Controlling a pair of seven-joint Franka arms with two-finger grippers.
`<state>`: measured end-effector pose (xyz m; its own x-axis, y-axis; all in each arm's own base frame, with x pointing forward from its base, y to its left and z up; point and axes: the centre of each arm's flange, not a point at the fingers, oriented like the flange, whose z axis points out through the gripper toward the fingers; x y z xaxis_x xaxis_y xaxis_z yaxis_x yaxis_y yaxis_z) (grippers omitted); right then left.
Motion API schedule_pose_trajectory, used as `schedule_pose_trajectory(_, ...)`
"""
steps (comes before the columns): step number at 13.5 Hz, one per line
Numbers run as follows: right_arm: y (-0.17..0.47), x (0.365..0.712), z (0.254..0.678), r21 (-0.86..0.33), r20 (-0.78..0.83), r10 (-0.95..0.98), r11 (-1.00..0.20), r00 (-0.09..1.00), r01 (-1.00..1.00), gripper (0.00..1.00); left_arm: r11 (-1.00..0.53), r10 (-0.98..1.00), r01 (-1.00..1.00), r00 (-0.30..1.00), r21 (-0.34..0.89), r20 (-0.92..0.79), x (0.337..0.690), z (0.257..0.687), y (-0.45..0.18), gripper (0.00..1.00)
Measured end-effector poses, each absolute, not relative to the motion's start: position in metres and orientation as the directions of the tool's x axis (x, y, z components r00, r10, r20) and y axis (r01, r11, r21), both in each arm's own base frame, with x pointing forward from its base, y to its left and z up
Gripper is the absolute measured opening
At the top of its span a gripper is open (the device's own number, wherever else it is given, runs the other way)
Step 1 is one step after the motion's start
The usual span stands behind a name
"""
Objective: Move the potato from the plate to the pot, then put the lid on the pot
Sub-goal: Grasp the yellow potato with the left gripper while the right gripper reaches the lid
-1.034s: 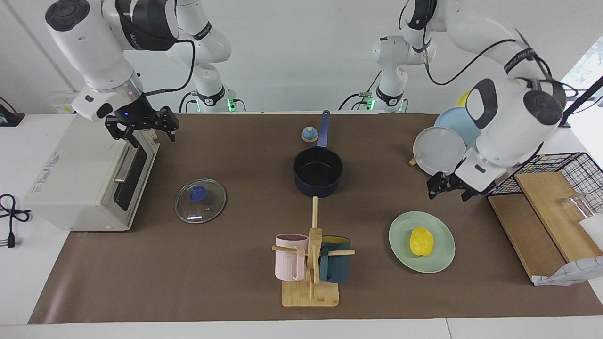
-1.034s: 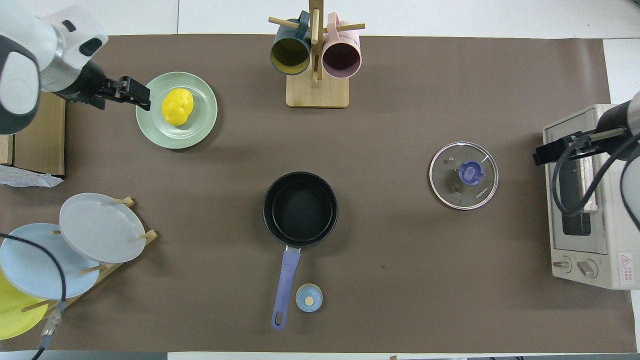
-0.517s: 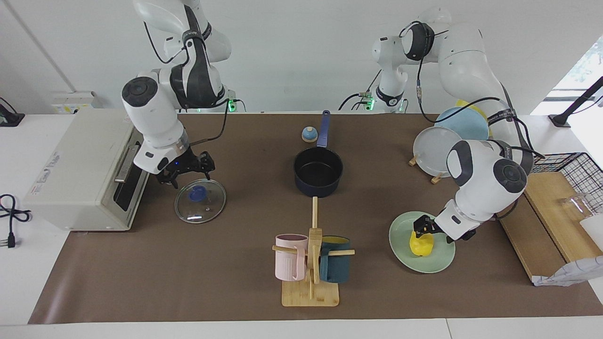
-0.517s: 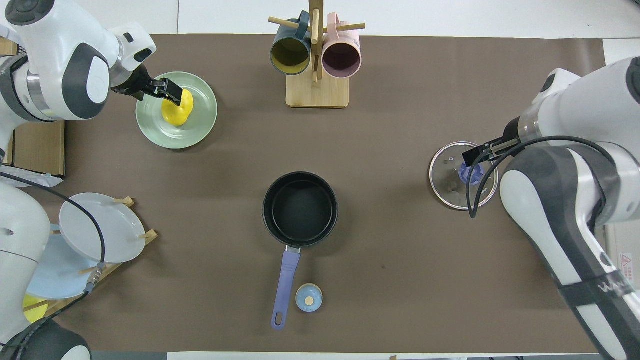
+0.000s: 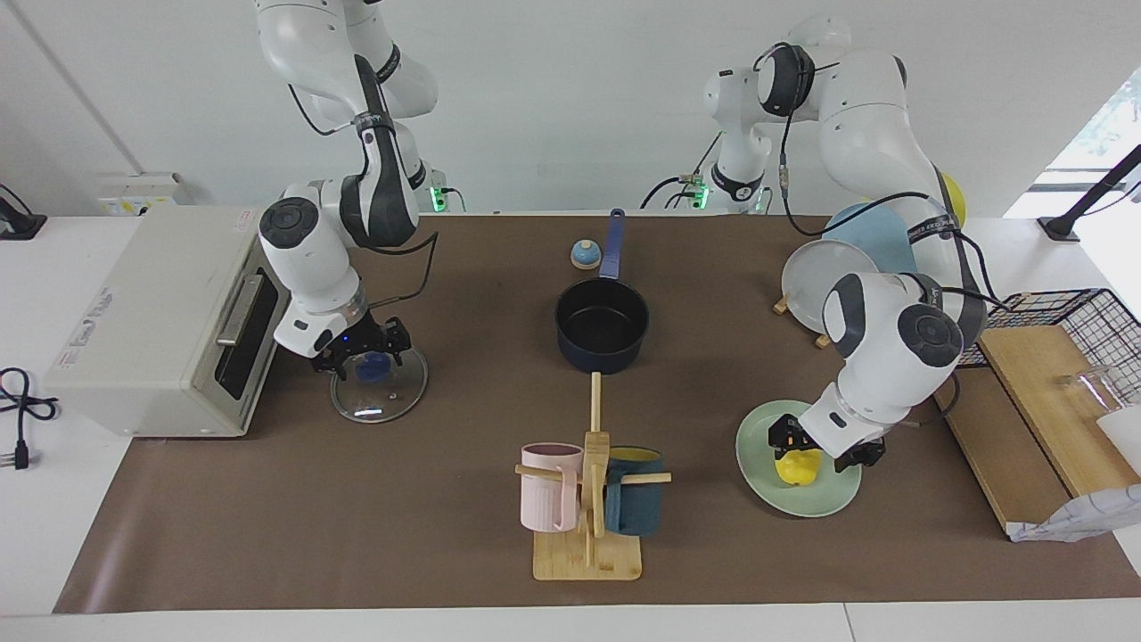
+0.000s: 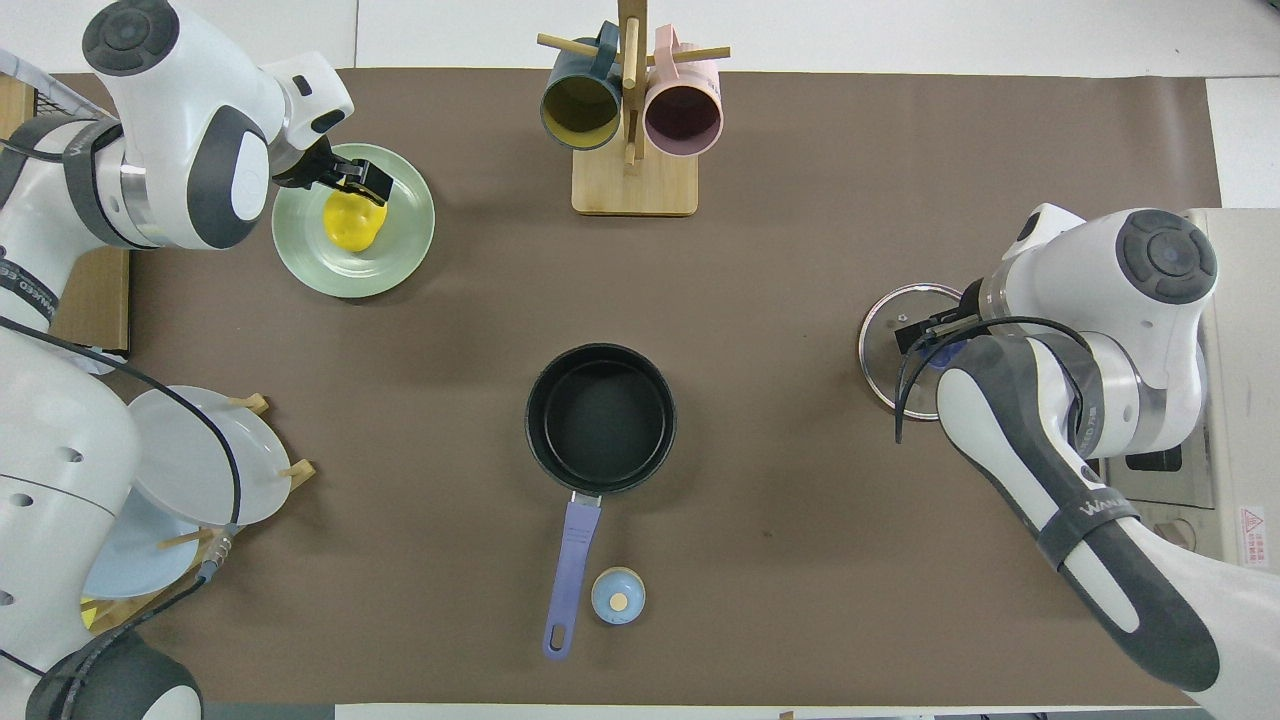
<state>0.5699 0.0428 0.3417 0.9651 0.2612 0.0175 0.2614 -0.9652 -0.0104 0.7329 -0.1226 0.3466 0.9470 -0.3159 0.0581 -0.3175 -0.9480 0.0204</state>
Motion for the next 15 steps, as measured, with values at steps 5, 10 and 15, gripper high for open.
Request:
schedule_pose_trajectory(5, 0.041, 0.555, 0.32, -0.008, 0.023, 0.259, -0.966, 0.966, 0.259, 1.0, -0.948, -0.317, -0.319, 0.945, 0.016, 0.077, 0.727, 0.32, -0.123, 1.0)
schedule_pose_trajectory(10, 0.039, 0.553, 0.319, -0.009, 0.018, 0.257, -0.966, 0.966, 0.257, 0.89, -0.948, -0.317, -0.319, 0.946, 0.016, 0.073, 0.725, 0.321, -0.122, 0.68)
schedule_pose_trajectory(15, 0.039, 0.553, 0.322, -0.009, 0.021, 0.27, -0.963, 0.963, 0.27, 0.84, -0.985, -0.154, -0.159, 0.985, 0.061, 0.075, 0.711, 0.408, -0.14, 0.66)
